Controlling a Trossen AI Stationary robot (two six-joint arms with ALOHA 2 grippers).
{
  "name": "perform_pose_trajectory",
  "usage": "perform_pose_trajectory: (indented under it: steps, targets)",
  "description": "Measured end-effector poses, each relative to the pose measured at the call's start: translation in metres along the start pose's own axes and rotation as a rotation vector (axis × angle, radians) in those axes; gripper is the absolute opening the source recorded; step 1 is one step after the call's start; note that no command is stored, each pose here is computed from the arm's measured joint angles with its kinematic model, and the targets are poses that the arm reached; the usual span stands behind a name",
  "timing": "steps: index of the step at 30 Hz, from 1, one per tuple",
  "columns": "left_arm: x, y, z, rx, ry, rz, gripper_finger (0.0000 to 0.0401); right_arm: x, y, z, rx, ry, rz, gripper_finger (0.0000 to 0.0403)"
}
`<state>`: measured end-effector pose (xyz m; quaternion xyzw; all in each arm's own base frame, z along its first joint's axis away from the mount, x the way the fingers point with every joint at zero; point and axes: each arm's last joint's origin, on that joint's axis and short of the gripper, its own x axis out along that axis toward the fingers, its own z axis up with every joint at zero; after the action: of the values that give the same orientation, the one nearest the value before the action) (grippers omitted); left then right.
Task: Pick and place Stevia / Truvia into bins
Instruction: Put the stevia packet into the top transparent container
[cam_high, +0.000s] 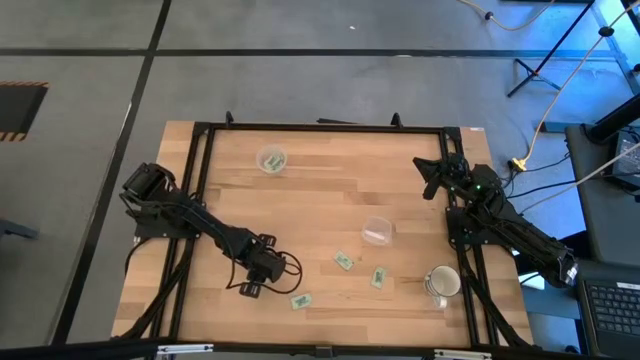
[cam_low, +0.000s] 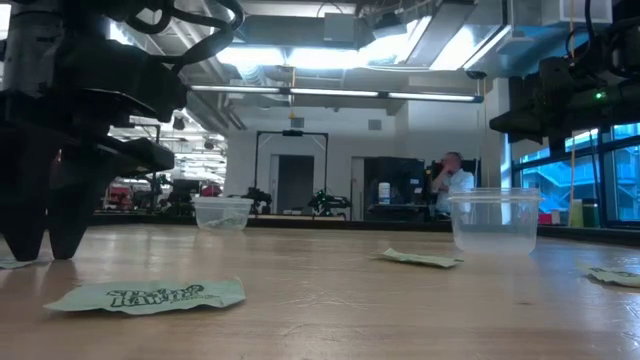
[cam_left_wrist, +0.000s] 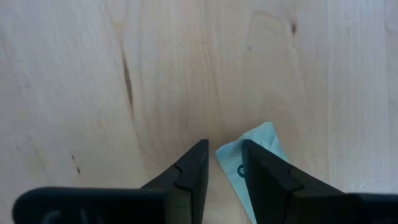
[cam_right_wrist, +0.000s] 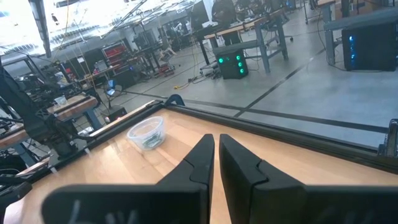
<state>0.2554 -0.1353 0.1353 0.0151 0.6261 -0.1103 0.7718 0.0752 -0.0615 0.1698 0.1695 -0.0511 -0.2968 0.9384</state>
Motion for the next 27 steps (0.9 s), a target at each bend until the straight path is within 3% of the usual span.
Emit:
perform_pose_trajectory:
  steps: [27]
  targets:
    - [0.0009, -0.0036, -0.004, 0.053, 0.019, 0.03, 0.0054, 0.0, 0.0, 0.0, -0.023, 0.0, 0.0, 0.003]
